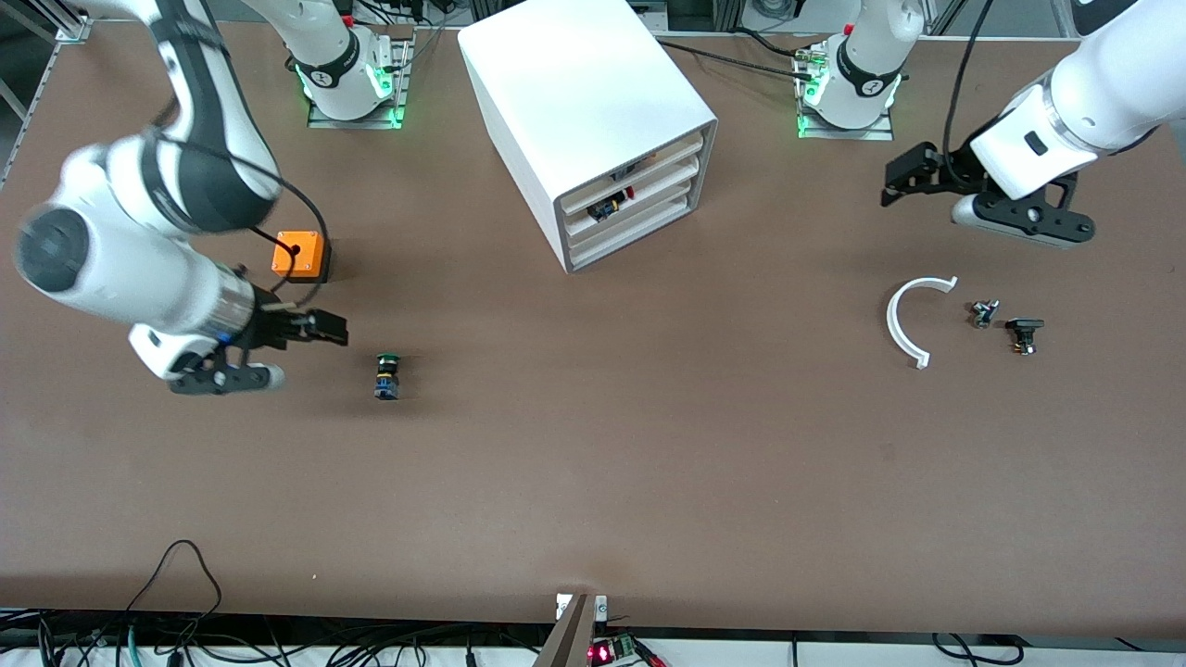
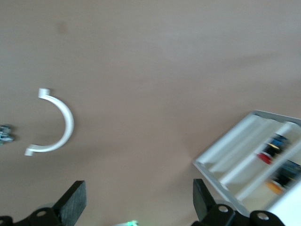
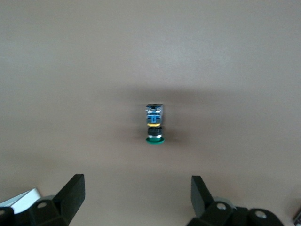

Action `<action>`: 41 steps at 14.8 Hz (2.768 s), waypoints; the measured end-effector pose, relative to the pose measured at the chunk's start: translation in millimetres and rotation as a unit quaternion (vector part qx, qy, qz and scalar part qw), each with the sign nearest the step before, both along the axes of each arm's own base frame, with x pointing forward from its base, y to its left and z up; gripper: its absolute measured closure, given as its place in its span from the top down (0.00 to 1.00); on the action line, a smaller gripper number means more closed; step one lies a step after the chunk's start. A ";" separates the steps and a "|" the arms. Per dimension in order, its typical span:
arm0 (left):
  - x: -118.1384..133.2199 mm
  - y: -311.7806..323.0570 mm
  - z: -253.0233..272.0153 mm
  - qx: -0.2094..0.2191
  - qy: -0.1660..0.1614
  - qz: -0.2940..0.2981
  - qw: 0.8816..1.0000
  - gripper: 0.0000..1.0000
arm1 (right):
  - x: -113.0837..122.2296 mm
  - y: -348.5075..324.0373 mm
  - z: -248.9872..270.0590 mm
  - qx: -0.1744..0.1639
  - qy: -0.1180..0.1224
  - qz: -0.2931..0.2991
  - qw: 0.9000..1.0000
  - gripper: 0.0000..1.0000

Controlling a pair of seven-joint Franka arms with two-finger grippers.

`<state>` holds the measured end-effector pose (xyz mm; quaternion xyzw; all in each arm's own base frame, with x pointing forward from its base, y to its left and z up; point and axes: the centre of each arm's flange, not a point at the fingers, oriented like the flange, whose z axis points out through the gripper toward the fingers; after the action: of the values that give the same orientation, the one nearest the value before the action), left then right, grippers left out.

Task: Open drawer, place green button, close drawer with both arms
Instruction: 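Grasp the green button with the right gripper while the left gripper reaches the drawer, then lift the button with the right gripper while the left gripper pulls the drawer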

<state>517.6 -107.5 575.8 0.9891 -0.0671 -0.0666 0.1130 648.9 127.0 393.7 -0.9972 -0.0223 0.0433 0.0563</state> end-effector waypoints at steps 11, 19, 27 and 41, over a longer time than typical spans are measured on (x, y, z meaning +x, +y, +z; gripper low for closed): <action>-8.8 -44.1 -66.8 -0.138 0.168 -0.086 0.972 1.00 | 16.4 22.0 -155.0 -0.032 0.008 0.029 0.999 1.00; 19.4 -74.8 -190.5 -0.336 0.225 -0.138 0.904 1.00 | 17.1 30.0 -190.0 -0.033 -0.003 0.035 0.999 0.97; -44.6 -82.8 -320.9 -0.518 0.108 -0.134 0.838 0.93 | 16.6 32.4 -193.9 -0.033 -0.005 0.037 0.999 0.48; -132.2 -128.8 -409.8 -0.555 0.002 -0.160 0.816 0.53 | 19.4 40.5 -185.1 -0.040 0.003 -0.053 0.998 0.33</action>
<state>385.4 -236.3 166.0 0.7338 -0.2492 -0.0373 0.6309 668.3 167.5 208.5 -0.9983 0.0325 0.0443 0.0183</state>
